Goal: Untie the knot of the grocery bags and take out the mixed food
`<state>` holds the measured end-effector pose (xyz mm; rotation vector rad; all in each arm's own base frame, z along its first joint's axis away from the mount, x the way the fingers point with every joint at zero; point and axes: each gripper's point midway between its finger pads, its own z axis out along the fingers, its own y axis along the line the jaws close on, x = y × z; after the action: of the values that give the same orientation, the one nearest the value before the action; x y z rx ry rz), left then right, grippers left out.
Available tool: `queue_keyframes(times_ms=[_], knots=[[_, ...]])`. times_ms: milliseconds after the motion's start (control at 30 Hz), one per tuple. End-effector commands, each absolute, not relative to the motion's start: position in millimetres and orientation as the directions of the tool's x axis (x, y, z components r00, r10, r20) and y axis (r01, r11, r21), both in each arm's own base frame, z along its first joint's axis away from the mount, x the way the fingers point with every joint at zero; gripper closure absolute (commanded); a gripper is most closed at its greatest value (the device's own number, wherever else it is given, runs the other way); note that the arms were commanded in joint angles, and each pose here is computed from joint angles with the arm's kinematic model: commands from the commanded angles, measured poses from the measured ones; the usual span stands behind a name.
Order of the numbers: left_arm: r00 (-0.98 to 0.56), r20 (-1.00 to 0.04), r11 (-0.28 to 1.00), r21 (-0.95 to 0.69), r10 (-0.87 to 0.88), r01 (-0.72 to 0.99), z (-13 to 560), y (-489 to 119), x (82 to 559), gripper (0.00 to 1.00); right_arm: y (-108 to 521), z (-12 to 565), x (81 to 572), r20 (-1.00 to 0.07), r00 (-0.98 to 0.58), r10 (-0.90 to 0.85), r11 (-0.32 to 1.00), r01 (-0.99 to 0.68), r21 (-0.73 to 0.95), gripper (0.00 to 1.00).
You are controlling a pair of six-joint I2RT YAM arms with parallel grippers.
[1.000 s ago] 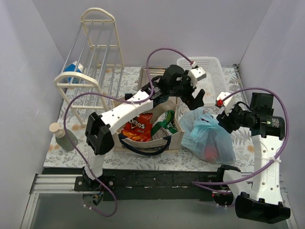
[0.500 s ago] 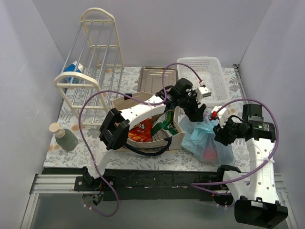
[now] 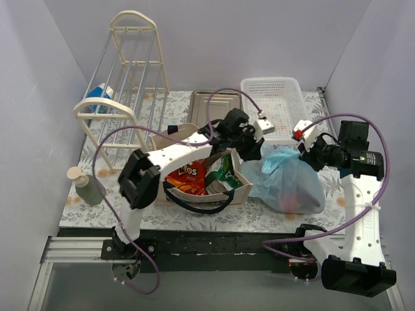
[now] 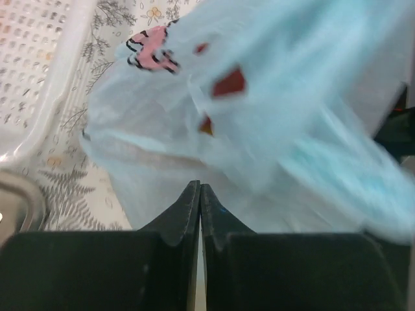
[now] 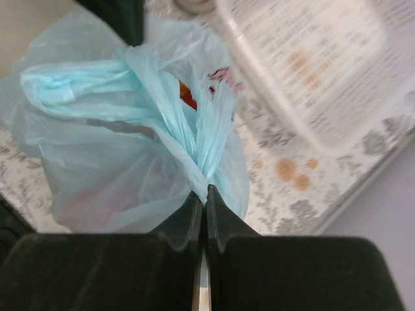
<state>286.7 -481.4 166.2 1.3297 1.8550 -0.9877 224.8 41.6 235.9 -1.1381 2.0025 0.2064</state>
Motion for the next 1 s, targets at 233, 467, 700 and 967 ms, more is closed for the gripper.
queue_keyframes(times_ms=[233,467,700,967], knots=[[-0.190,-0.961,0.238,-0.140,0.203,0.961,305,-431,264,0.63,43,256,230,-0.663,-0.066,-0.746,0.415,-0.824,-0.385,0.51],[-0.171,-0.941,0.171,-0.125,0.291,0.977,272,-465,285,0.32,24,197,183,-0.562,-0.201,-0.802,0.438,-0.838,-0.325,0.40],[-0.157,-0.904,0.074,-0.140,0.397,0.987,206,-501,302,0.30,22,189,189,-0.590,-0.304,-0.748,0.541,-0.794,-0.277,0.40],[-0.170,-0.830,-0.005,-0.203,0.531,0.979,141,-507,278,0.32,18,165,190,-0.589,-0.415,-0.693,0.625,-0.753,-0.205,0.48]])
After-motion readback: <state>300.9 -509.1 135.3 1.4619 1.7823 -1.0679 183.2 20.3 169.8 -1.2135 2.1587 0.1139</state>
